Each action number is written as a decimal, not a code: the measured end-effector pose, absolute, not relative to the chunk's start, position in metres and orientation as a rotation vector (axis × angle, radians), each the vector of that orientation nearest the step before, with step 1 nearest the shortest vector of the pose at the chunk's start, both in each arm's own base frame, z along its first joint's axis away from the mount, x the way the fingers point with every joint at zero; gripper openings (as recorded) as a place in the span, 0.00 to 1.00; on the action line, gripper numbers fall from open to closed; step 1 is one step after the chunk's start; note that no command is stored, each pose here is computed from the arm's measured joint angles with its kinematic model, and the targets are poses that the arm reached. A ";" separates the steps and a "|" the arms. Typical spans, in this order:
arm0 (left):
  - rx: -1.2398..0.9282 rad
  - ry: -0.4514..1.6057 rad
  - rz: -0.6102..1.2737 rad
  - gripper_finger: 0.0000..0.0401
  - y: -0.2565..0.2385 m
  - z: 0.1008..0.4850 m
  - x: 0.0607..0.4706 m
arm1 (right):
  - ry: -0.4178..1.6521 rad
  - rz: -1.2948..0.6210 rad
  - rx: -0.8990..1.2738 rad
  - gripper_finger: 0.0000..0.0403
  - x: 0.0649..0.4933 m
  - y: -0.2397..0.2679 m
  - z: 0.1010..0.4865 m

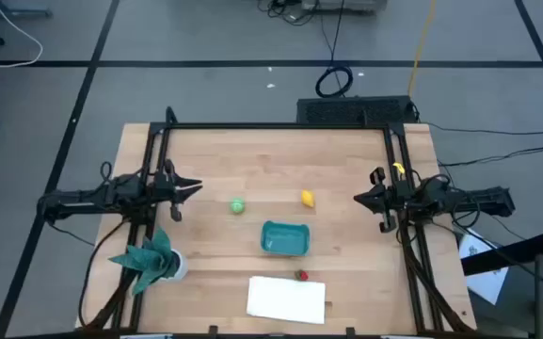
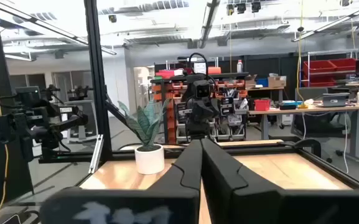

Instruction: Pick and placing Produce into tupperware

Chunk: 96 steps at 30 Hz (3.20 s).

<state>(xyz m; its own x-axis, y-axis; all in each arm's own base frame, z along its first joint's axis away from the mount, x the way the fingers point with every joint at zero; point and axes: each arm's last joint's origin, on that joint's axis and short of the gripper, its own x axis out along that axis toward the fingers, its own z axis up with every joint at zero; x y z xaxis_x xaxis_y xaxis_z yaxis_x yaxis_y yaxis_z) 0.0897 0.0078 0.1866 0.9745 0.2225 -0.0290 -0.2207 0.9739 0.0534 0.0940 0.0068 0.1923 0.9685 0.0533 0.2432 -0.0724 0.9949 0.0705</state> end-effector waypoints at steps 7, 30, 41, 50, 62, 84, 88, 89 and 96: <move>0.050 0.035 0.224 0.18 0.008 0.187 0.090 | -0.244 0.064 0.079 0.00 0.094 0.007 0.192; 0.050 0.035 0.224 0.18 0.008 0.187 0.090 | -0.243 0.064 0.079 0.00 0.094 0.007 0.192; 0.050 0.035 0.224 0.18 0.008 0.187 0.090 | -0.243 0.064 0.079 0.00 0.094 0.007 0.192; 0.050 0.035 0.224 0.18 0.008 0.187 0.090 | -0.243 0.064 0.079 0.00 0.094 0.007 0.192; 0.050 0.035 0.224 0.18 0.008 0.187 0.090 | -0.243 0.064 0.079 0.00 0.094 0.007 0.192; 0.049 0.029 0.224 0.18 0.008 0.187 0.090 | -0.243 0.064 0.079 0.00 0.094 0.007 0.192; 0.031 -0.003 0.224 0.18 0.008 0.190 0.090 | -0.244 0.064 0.079 0.00 0.094 0.007 0.192; 0.017 -0.013 0.224 0.18 0.008 0.191 0.090 | -0.244 0.064 0.079 0.00 0.094 0.007 0.192; -0.008 -0.045 0.223 0.18 0.008 0.194 0.090 | -0.244 0.064 0.079 0.00 0.094 0.007 0.192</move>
